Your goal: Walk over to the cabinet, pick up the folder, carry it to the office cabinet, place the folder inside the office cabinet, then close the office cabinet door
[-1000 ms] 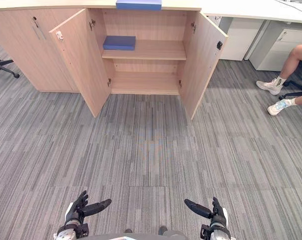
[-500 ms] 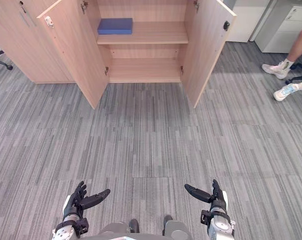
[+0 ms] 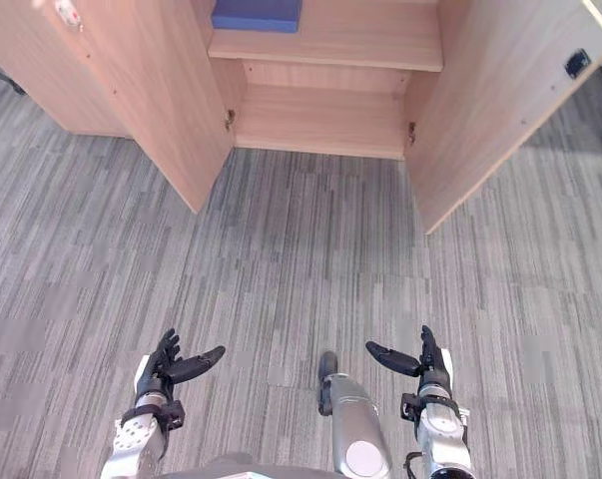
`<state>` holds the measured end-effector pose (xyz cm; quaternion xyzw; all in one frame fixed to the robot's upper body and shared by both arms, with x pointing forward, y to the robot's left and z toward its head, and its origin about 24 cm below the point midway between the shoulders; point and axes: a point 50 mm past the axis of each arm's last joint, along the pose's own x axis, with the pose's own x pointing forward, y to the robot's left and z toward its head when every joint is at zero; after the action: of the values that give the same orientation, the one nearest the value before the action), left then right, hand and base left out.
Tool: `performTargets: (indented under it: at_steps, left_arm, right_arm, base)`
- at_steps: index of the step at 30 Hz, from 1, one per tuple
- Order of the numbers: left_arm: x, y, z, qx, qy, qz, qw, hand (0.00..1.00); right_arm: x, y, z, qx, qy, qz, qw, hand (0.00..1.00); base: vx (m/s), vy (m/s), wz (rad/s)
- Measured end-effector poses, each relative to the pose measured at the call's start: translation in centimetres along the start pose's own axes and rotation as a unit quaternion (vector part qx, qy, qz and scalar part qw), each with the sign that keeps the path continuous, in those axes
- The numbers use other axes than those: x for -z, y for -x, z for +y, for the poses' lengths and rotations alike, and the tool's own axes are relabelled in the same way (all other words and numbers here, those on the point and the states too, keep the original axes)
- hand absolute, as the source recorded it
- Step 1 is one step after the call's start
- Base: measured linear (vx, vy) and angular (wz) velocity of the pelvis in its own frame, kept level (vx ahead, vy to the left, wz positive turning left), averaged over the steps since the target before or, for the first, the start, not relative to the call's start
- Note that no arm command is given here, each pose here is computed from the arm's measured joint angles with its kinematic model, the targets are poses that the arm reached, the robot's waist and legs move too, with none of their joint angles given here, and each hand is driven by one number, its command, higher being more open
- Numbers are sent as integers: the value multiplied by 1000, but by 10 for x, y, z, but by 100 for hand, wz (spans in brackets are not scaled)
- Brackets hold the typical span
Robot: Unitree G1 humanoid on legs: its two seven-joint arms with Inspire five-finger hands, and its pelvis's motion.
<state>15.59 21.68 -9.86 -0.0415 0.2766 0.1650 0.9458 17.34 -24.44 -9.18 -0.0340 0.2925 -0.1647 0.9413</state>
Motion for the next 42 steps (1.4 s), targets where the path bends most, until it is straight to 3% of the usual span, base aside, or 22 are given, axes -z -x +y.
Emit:
performTargets:
  at_steps: [8, 14, 18, 26, 33, 42]
  left_arm:
    - [2, 2, -2, 12, 0, 3, 1000, 100]
    - [-7, -5, -1, 8, -3, -11, 1000, 100]
    - [6, -1, 5, 0, -9, 18, 1000, 100]
    - [3, -3, 18, -18, -18, 17, 1000, 100]
    - [25, 4, -3, -6, 12, 57, 998, 100]
    - [22, 4, -13, 14, 19, 49, 999, 100]
  right_arm:
    - [-23, -8, 18, -10, -49, -41, 998, 100]
    - [-3, -6, 16, 3, -48, 4, 999, 100]
    - [1, -5, 22, -5, -49, 14, 999, 100]
    - [5, -3, 40, -50, -19, 23, 998, 100]
    - [23, 3, 25, -33, -7, 55, 998, 100]
    - [17, 1, 15, -4, -37, 42, 998, 100]
  base:
    - [514, -10, -39]
    - [575, 262, -26]
    - [427, 155, -33]
    - [503, -70, 13]
    - [493, -223, 12]
    - [329, 16, -34]
